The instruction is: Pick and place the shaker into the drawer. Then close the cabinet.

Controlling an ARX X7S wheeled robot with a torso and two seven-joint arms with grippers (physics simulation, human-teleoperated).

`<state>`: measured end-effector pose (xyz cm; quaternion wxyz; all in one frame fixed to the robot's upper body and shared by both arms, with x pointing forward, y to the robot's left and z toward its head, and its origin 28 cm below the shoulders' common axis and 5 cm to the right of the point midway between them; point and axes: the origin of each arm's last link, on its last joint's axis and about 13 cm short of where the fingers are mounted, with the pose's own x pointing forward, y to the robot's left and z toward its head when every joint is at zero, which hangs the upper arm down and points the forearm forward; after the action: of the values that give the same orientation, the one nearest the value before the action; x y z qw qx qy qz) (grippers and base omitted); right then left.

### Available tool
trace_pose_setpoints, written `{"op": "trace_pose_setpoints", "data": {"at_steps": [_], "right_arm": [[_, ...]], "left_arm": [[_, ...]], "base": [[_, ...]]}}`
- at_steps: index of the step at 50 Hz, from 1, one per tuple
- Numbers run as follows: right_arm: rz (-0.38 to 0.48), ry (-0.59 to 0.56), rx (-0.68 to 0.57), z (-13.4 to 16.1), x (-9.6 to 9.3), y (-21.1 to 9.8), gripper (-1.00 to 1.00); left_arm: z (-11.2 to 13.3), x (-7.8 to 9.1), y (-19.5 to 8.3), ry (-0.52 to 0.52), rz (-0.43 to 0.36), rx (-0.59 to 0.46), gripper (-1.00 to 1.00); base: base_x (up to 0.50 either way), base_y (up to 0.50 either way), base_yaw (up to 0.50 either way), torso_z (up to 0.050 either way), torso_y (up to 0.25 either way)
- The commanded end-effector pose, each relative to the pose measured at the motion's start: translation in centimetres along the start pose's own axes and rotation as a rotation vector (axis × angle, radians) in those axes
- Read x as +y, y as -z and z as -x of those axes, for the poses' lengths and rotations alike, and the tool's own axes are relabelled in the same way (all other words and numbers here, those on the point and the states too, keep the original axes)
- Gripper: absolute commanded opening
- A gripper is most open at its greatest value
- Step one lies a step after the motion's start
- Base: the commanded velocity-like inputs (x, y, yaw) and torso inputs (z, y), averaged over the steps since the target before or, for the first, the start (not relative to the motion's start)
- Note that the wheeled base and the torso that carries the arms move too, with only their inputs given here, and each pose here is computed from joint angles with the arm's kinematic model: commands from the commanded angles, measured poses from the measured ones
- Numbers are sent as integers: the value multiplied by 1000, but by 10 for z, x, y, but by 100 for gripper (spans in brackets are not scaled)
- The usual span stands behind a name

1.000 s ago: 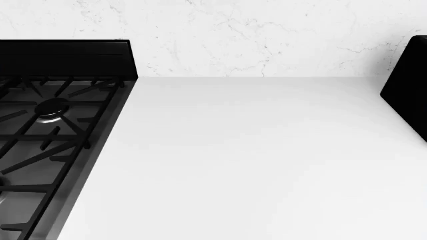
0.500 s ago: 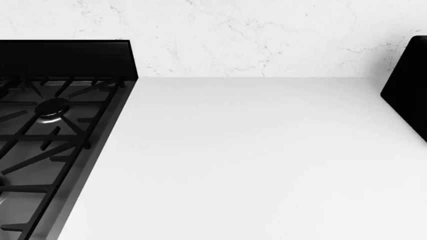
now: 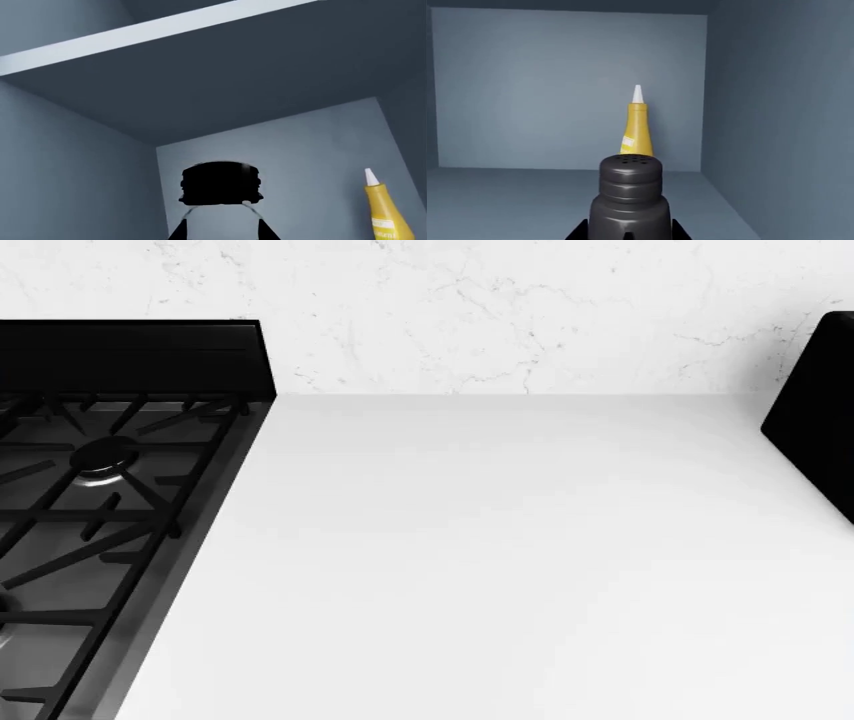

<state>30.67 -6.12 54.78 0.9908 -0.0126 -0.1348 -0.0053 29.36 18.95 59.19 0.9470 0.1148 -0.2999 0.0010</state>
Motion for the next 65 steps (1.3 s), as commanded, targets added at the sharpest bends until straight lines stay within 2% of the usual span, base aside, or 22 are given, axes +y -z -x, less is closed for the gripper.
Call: {"op": "trace_pose_setpoints", "data": {"at_steps": [1, 4, 8, 16, 21, 34, 65], "right_arm": [[-16, -21, -11, 2, 1, -1, -100], [-24, -21, -49, 3, 1, -2, -100], [-48, -10, -158, 6, -2, -11, -100], [-53, 3, -368, 15, -5, -30, -100], [-55, 4, -416, 18, -4, -35, -100], [-56, 17, -434, 21, -3, -37, -100], [-40, 17, -412, 24, -2, -35, -100]], "left_arm": [[0, 0, 0, 0, 6, 3, -100], [0, 0, 0, 2, 8, 6, -100], [0, -1, 0, 14, 15, -1, -100], [-1, -1, -6, 38, 4, -81, -100], [-1, 0, -8, 39, 5, -95, -100], [-2, 0, -6, 45, 5, -81, -100], [-2, 0, -5, 49, 6, -73, -100]], "base": [[0, 0, 0, 0, 0], [0, 0, 0, 0, 0], [0, 0, 0, 0, 0], [0, 0, 0, 0, 0], [0, 0, 0, 0, 0], [-13, 0, 0, 0, 0], [-433, 0, 0, 0, 0]]}}
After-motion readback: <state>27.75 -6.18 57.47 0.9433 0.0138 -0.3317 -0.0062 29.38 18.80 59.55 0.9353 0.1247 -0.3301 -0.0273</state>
